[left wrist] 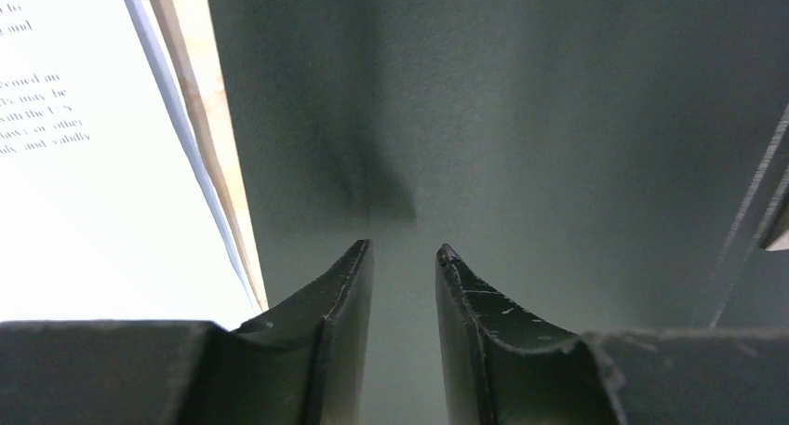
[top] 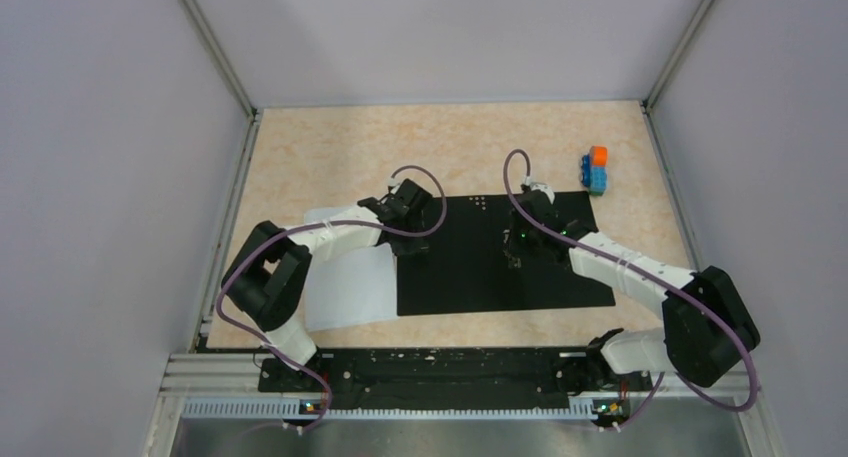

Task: Put the files into the folder

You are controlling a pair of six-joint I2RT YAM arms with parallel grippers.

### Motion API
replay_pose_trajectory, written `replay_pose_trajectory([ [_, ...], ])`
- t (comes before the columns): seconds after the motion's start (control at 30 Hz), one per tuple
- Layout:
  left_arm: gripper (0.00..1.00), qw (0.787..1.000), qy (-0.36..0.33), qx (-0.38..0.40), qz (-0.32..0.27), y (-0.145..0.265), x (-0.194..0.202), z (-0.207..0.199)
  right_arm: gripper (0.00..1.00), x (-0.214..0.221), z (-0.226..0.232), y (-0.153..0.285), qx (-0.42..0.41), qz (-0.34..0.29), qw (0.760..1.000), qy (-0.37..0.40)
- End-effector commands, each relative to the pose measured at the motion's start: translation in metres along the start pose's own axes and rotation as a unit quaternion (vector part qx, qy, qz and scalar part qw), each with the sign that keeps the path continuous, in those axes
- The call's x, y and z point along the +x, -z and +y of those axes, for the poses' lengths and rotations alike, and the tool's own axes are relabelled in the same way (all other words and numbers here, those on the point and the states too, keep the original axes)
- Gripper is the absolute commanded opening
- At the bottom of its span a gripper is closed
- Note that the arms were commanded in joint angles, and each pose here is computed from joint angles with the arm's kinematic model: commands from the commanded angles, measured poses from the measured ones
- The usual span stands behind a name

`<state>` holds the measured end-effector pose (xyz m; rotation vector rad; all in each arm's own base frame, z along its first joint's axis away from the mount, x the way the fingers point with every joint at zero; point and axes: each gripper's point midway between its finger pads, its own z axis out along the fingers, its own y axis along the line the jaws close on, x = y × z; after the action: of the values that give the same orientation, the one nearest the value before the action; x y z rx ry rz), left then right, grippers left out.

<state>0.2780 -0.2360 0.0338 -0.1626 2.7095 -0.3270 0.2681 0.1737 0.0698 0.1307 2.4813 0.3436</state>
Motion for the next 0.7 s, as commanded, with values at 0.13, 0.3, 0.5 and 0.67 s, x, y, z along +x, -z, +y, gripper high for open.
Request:
replay_pose_trajectory([
  [0.13,0.38,0.997,-0.037,0.038,-0.058,0.05,-0.046,-0.028,0.14,-0.027,0.012,-0.003,-0.02,-0.024,0.999,-0.017],
  [0.3,0.42,0.995,-0.047,0.045,-0.069,0.062,-0.052,-0.031,0.13,-0.039,0.007,-0.011,-0.016,-0.028,0.999,-0.023],
  [0.5,0.45,0.994,-0.054,0.05,-0.081,0.074,-0.057,-0.031,0.13,-0.056,0.008,-0.027,-0.003,-0.027,1.0,-0.01],
  [0.67,0.46,0.993,-0.056,0.041,-0.092,0.083,-0.061,-0.026,0.12,-0.065,0.004,-0.042,0.02,-0.027,0.999,-0.003],
])
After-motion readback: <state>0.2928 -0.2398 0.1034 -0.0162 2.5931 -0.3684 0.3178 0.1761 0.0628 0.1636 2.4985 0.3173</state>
